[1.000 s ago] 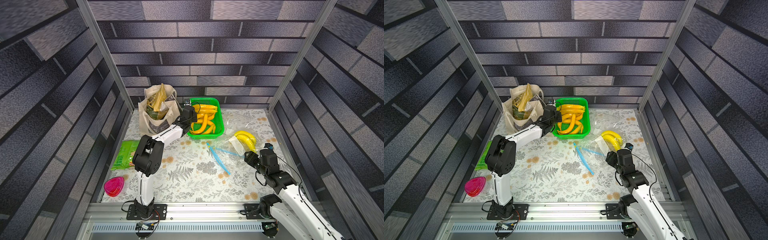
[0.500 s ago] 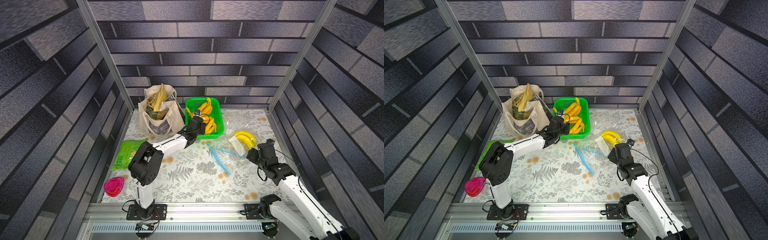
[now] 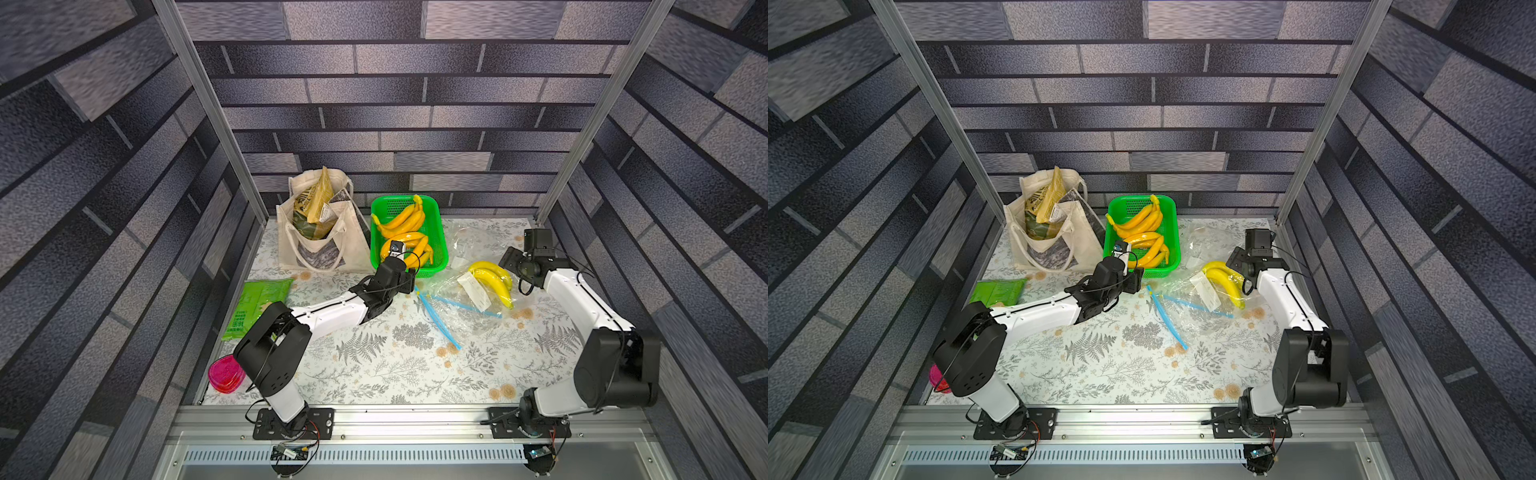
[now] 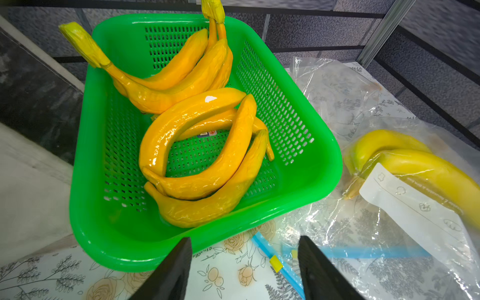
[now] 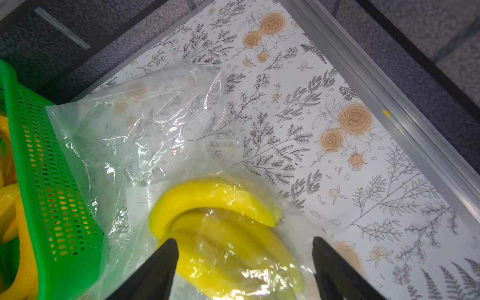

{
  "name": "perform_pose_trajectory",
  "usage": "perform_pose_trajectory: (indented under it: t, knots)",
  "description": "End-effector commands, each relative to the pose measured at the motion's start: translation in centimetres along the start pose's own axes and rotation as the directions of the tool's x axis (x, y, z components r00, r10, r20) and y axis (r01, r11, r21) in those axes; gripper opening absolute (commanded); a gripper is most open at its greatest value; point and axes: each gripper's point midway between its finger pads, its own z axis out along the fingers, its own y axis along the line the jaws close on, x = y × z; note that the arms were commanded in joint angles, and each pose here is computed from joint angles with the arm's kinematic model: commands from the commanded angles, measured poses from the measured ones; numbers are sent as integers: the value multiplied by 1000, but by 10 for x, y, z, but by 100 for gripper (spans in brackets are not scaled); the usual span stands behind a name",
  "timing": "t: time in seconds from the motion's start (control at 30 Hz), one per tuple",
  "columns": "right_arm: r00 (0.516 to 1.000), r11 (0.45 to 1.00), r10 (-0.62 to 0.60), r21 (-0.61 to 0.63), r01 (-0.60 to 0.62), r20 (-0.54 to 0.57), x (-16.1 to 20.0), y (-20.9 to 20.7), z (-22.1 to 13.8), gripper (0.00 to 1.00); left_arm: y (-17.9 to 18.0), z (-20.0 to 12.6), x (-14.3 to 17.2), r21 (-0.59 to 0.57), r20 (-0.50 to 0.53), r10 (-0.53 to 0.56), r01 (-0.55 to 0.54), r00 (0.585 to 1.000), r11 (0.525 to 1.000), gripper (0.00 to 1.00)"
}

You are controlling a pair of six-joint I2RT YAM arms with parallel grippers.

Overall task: Open the zip-top bag and take out the banana
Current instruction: Place the banana in the basket, then adjust the zipper food storage bag in the zipper food storage bag.

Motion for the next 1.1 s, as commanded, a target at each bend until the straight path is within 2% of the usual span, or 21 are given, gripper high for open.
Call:
perform_pose_trajectory:
  t: [0.0, 0.23, 0.33, 0.43, 0.5, 0.57, 0.63, 0.7, 0.87, 1.07]
  knots:
    - [998, 996, -44, -74, 41, -38, -13, 17, 25, 85, -7, 0, -24, 38, 69, -29, 26, 997, 999, 71]
    - [990, 996, -43, -79, 32, -134, 0, 25, 78, 86, 5, 2, -16, 55, 38, -60, 57, 998, 997, 71]
    - [980, 993, -43, -118, 20, -196, 11, 33, 96, 79, 10, -1, -10, 39, 26, -74, 73, 997, 997, 72]
    - [975, 990, -23, -139, -9, -223, 17, 39, 103, 63, 20, -2, -1, -12, -12, -94, 94, 996, 996, 70]
    - [976, 988, -12, -154, -22, -216, 15, 41, 100, 47, 19, -6, 3, -1, -20, -90, 90, 996, 996, 72]
    - [983, 985, -5, -168, -27, -182, 10, 42, 90, 26, 16, -11, 7, 8, -25, -87, 87, 996, 996, 74]
    - [989, 984, -3, -179, -25, -151, 6, 42, 80, 12, 10, -16, 13, 25, -31, -78, 79, 996, 997, 74]
    - [992, 981, -3, -193, -22, -128, 3, 43, 68, 4, 2, -23, 19, 39, -31, -52, 53, 998, 998, 75]
    - [998, 945, -3, -327, -20, -68, -1, 60, 28, 1, -14, -42, 39, 78, -32, -4, 7, 999, 997, 75]
    - [998, 922, -22, -386, -3, -60, 9, 70, 3, 1, -32, -68, 72, 121, -18, 80, -77, 997, 990, 76]
